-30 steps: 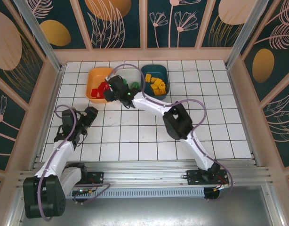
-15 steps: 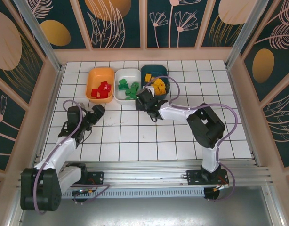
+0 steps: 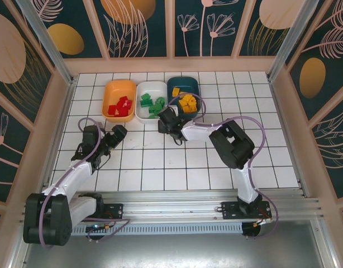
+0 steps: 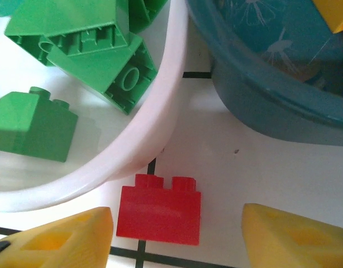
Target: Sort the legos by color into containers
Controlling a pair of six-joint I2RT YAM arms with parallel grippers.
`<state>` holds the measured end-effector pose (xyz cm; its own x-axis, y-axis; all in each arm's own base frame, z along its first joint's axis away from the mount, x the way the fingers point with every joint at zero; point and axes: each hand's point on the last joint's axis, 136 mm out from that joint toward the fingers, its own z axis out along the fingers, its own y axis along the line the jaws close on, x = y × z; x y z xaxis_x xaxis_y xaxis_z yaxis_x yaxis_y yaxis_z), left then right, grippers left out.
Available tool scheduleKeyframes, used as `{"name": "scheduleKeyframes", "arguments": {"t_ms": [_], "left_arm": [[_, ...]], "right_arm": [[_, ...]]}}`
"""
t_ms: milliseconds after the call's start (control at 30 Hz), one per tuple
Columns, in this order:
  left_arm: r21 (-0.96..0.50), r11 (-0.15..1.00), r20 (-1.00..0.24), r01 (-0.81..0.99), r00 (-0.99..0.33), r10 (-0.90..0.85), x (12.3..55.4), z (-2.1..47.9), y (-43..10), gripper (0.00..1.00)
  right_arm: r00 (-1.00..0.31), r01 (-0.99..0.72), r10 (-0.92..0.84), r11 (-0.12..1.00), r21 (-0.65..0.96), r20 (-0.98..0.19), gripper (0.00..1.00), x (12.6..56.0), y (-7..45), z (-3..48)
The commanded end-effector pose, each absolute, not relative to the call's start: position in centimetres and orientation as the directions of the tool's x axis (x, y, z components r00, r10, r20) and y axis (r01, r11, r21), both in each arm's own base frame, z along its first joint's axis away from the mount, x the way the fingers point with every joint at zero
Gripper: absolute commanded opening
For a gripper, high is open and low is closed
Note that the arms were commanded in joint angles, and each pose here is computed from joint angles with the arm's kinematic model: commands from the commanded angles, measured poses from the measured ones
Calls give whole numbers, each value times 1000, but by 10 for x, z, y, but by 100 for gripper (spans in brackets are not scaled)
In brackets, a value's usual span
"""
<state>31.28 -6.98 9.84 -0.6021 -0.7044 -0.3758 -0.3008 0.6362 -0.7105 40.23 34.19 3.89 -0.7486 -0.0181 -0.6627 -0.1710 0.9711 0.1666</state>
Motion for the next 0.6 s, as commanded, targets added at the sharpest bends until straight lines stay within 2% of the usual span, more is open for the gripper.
{"name": "scheduleKeyframes", "arguments": {"t_ms": [0,100,167,267,433,567], "left_arm": [[-713,646,-393,-273,-607,-691,320,102,-73,99],[-705,652,-397,-278,-607,-689,322,100,-72,99],[-705,650,-391,-285,-608,-691,322,99,-72,98],[-698,657,-396,-284,-611,-685,323,99,-71,99],[-666,662,-409,-343,-575,-709,322,97,-59,99],[-625,608,-467,-489,-389,-794,312,103,-18,99]], "right_arm": [[-736,-144,13,974,176,-677,58,416,348,39],[-727,-139,13,976,166,-687,49,417,345,35],[-724,-152,9,973,173,-690,38,414,345,34],[-708,-172,7,968,183,-706,29,407,344,43],[-668,-217,-5,958,188,-744,26,382,344,78],[-624,-289,13,925,246,-781,26,365,359,121]]}}
